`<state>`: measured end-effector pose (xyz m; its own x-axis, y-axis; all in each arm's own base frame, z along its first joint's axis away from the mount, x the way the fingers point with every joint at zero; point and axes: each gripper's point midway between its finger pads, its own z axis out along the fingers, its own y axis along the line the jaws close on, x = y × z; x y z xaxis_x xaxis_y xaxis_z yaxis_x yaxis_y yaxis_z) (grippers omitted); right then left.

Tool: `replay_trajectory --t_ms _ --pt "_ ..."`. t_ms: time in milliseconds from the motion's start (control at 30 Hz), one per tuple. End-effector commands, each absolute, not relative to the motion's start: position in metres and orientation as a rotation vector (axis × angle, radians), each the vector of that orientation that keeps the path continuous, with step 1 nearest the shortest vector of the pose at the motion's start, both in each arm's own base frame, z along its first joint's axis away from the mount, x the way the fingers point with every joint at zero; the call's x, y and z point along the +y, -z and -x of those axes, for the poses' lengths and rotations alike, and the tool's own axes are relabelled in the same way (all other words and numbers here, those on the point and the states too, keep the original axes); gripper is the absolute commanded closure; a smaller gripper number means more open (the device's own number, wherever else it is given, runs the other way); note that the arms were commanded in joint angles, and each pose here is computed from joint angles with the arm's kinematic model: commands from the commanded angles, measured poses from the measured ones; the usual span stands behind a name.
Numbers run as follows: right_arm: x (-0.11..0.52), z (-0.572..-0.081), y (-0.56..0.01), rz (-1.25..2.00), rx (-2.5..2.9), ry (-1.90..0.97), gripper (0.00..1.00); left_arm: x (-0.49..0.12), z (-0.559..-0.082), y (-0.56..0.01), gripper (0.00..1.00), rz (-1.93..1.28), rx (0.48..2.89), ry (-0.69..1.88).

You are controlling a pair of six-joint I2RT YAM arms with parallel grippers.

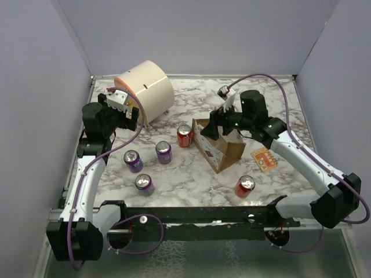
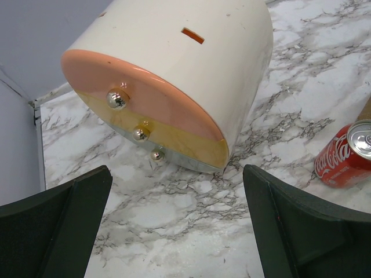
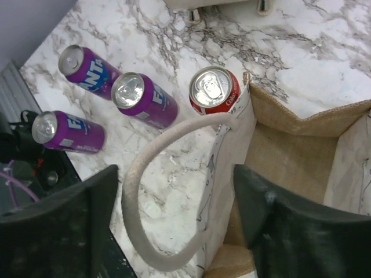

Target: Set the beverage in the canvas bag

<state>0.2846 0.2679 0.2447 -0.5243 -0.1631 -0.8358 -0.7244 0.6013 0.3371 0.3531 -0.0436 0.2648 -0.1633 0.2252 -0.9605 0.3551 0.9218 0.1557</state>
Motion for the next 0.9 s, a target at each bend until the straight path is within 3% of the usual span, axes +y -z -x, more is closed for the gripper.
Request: replay_trajectory --t_ms 0,367,533,867 --pt "0.26 -0.278 -0.276 0.842 1.851 -0.8 0.12 -0.046 -0.352 -0.269 0.01 -0.458 1.727 0.135" --pt "0.207 -0.221 -0.259 1.299 1.737 -0.539 0.07 -0.045 -0.351 -0.271 0.01 -0.463 1.717 0.117" --pt "0.169 -0.175 -0.234 1.485 1.756 -0.474 0.04 -0.045 -0.353 -0.271 0.01 -0.466 1.717 0.115" --pt "0.119 -0.132 -0.154 1.634 2.07 -0.444 0.01 -0.043 -0.355 -0.27 0.01 -0.468 1.722 0.101"
